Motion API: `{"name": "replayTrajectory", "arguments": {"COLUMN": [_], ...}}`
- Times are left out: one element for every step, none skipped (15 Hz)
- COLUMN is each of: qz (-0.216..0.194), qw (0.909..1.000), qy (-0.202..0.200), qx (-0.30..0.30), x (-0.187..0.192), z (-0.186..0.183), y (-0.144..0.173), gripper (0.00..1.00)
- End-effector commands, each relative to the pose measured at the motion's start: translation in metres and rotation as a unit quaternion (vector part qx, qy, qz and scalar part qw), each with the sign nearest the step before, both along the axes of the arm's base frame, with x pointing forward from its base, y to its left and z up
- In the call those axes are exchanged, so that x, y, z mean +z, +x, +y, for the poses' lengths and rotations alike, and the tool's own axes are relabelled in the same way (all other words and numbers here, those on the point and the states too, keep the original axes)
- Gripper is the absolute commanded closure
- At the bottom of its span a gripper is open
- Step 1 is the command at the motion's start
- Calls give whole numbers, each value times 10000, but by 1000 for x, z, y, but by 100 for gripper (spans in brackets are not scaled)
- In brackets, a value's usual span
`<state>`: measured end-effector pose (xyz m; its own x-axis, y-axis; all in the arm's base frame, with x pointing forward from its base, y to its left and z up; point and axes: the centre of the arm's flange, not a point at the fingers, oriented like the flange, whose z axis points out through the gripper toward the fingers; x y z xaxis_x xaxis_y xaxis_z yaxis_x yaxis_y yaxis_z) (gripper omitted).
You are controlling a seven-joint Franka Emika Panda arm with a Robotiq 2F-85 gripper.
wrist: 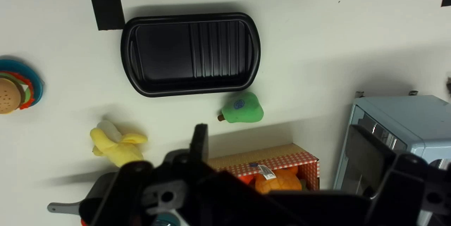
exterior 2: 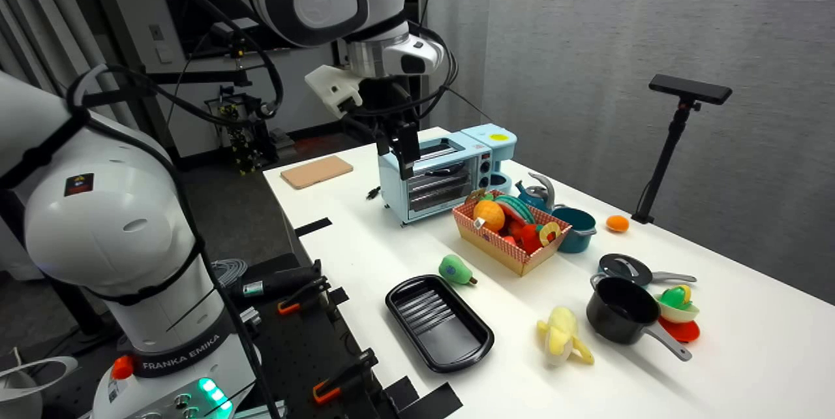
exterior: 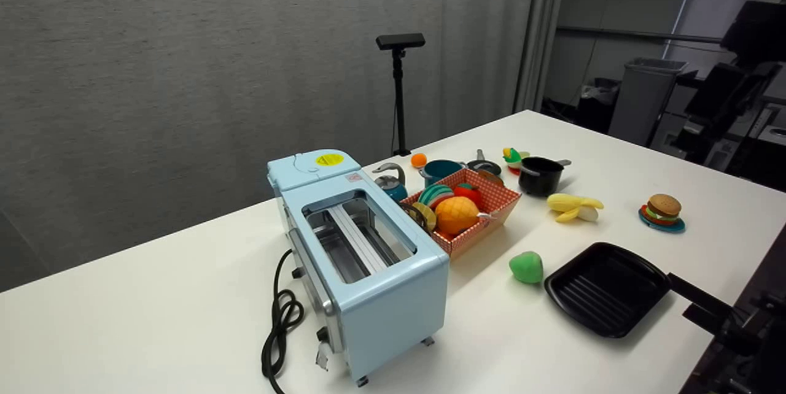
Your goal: Take the pineapple plushie from the box and put it in the black pot
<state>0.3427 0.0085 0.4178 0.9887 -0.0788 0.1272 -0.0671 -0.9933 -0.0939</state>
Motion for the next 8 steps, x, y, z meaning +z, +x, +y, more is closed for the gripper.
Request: {"name": "replayTrajectory", "arguments": {"qz": [-172, -217, -254, -288, -298, -257, -221, -155], "qw": [9999, 9998, 9997, 9996, 9995, 9996, 9997, 9997], "qy": [-8, -2, 10, 39, 50, 72, 67, 69], "qx": [-10, -26, -38, -51, -72, -97, -119, -158], "x": [2, 4, 5, 6, 7, 8, 9, 10], "z": [-2, -3, -4, -5, -6, -7, -7, -9], "y": [16, 20, 25, 30, 34, 39, 43, 49], "gripper": [0, 0, 0, 0, 0, 0, 0, 0]}}
